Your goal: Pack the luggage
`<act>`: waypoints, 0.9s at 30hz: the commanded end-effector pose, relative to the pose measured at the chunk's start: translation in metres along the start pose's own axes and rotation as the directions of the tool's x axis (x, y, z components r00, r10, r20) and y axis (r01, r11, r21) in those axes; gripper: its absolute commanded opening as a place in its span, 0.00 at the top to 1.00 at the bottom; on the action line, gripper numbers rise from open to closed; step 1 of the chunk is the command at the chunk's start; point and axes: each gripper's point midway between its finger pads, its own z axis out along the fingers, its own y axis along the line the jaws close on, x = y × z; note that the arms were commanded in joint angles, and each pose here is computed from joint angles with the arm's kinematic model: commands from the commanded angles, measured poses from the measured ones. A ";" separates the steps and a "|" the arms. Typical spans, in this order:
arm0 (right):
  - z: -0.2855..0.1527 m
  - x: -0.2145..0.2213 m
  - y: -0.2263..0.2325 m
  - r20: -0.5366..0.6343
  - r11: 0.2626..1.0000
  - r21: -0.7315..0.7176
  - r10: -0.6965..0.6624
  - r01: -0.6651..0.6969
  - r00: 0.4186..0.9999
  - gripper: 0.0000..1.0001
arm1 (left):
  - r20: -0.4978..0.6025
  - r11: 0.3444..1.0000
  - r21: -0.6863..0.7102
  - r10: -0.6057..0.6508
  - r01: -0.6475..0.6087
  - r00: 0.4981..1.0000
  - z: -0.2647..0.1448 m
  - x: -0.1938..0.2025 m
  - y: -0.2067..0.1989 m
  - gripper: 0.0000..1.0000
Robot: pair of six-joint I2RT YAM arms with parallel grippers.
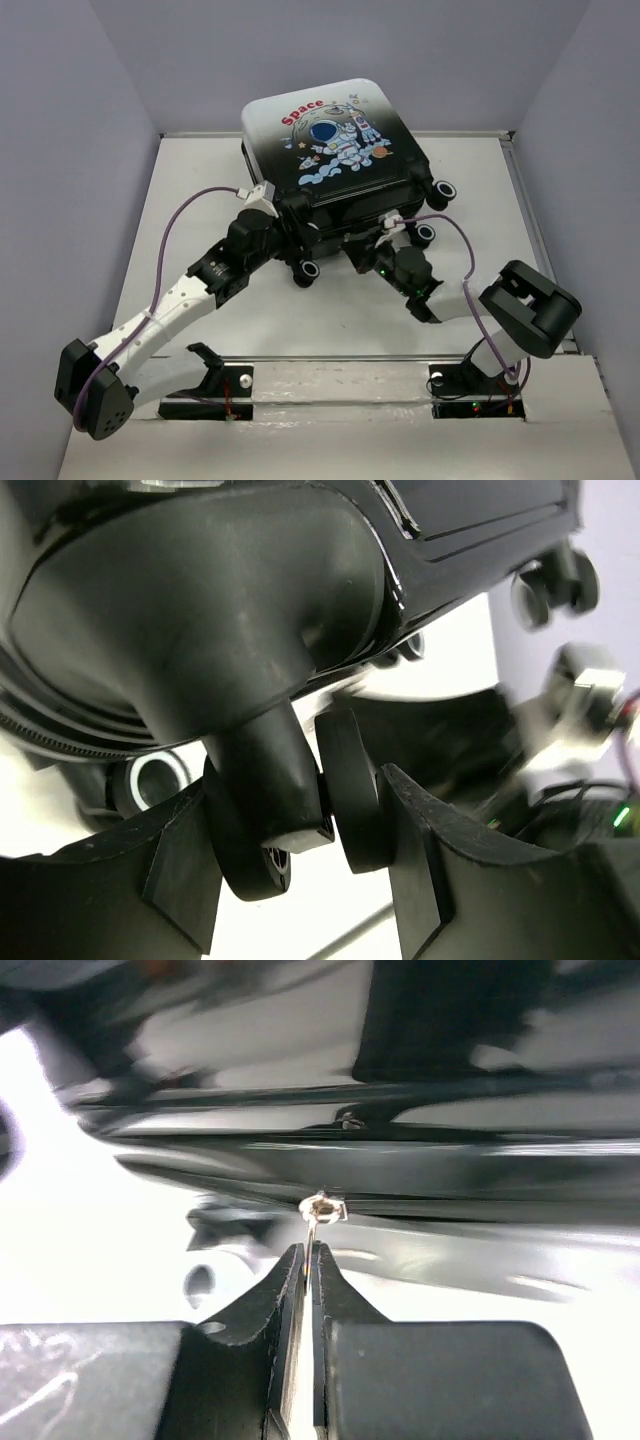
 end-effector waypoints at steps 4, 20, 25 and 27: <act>0.002 0.030 0.161 -0.037 0.938 -0.346 0.013 -0.025 0.999 0.93 | 0.223 0.765 0.627 0.002 -0.145 0.975 -0.059 -0.097 -0.195 0.94; 0.030 0.033 0.265 -0.043 0.781 -0.539 0.348 -0.315 0.937 0.86 | 0.147 0.705 0.708 -0.191 0.032 0.971 -0.085 -0.092 -0.187 0.94; -0.005 0.065 0.196 -0.096 0.915 -0.320 0.228 -0.247 0.969 0.22 | 0.148 0.778 0.625 -0.189 0.057 0.971 -0.067 -0.065 -0.143 0.93; -0.017 0.074 0.178 -0.152 0.948 -0.252 0.161 -0.196 0.975 0.14 | 0.149 0.804 0.592 -0.184 0.061 0.972 -0.060 -0.058 -0.129 0.85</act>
